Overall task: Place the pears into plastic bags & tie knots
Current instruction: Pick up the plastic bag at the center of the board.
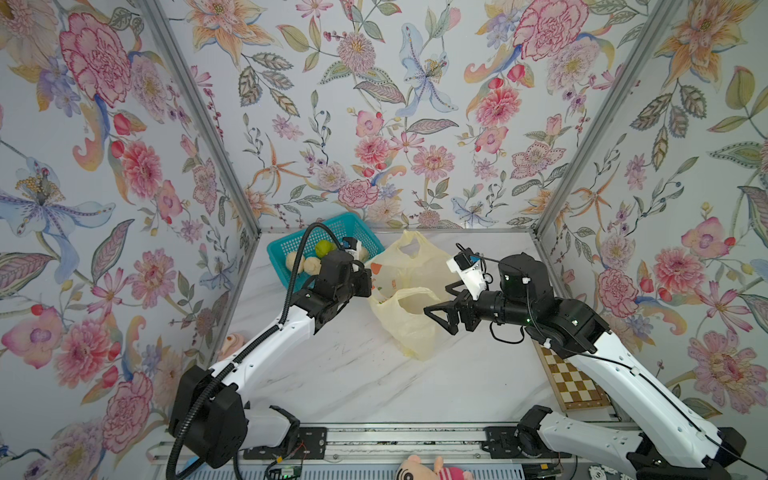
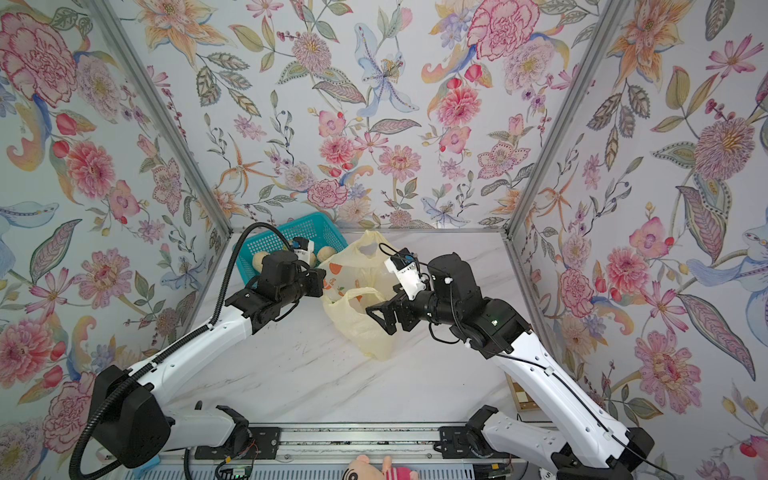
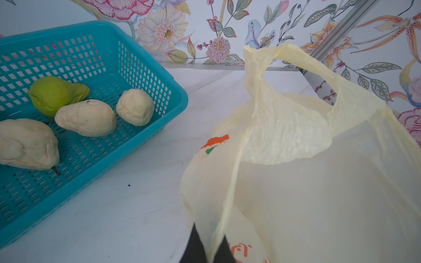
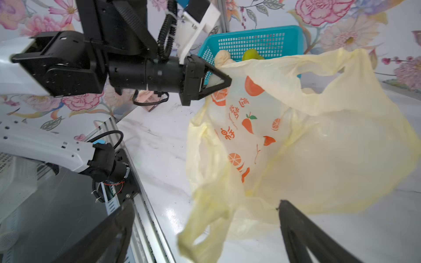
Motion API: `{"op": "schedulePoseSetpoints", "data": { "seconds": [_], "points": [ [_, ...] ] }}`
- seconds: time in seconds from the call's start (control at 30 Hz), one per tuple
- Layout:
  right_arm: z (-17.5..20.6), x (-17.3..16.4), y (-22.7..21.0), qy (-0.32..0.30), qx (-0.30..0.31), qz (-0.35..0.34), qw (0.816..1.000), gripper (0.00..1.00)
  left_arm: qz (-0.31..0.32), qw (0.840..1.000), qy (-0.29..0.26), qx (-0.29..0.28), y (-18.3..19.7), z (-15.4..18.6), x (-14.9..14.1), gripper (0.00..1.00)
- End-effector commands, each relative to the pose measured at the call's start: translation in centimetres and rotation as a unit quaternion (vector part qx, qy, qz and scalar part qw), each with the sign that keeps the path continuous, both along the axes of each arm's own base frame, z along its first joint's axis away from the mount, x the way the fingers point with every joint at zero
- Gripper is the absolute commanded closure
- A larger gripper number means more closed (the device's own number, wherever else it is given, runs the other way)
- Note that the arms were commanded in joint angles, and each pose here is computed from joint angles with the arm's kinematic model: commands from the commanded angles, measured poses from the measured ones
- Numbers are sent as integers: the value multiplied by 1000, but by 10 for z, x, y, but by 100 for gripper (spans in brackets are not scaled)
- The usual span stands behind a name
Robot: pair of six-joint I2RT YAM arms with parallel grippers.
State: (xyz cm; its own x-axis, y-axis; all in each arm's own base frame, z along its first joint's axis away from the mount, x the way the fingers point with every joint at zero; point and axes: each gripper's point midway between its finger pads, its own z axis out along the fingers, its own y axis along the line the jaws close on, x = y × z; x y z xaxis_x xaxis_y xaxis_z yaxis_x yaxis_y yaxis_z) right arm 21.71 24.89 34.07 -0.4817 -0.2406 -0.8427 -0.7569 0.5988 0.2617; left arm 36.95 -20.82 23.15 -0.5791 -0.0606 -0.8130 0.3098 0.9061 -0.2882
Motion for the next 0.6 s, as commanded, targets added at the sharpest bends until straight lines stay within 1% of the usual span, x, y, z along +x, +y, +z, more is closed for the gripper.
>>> {"op": "schedulePoseSetpoints", "data": {
  "seconds": [0.0, 0.07, 0.13, 0.2, 0.27, 0.33, 0.47, 0.57],
  "points": [
    [12, 13, -7, 7, 10, -34, 999, 0, 3, 1000, -11, 13, 1, 6, 5, 100],
    [18, 19, -12, 8, 19, -46, 999, 1, 3, 1000, -9, 16, 2, 4, 5, 100],
    [22, 35, -29, 2, 18, -95, 995, 0, 4, 1000, -8, 18, 2, 3, 5, 100],
    [21, 51, -44, 9, 19, -140, 990, 1, 3, 1000, -8, 16, 1, 3, 4, 100],
    [10, 68, -60, 38, 22, -181, 982, 7, -1, 1000, -9, 14, -1, 4, 4, 100],
    [-8, 86, -72, 77, 20, -213, 974, 14, -5, 1000, -14, 11, -3, 8, 3, 100],
    [-40, 118, -82, 124, 2, -245, 962, 19, -14, 1000, -19, 2, -8, 13, 2, 100],
    [-61, 134, -74, 161, -4, -225, 961, 25, -21, 1000, -22, -2, -11, 15, 0, 100]
  ]
}}
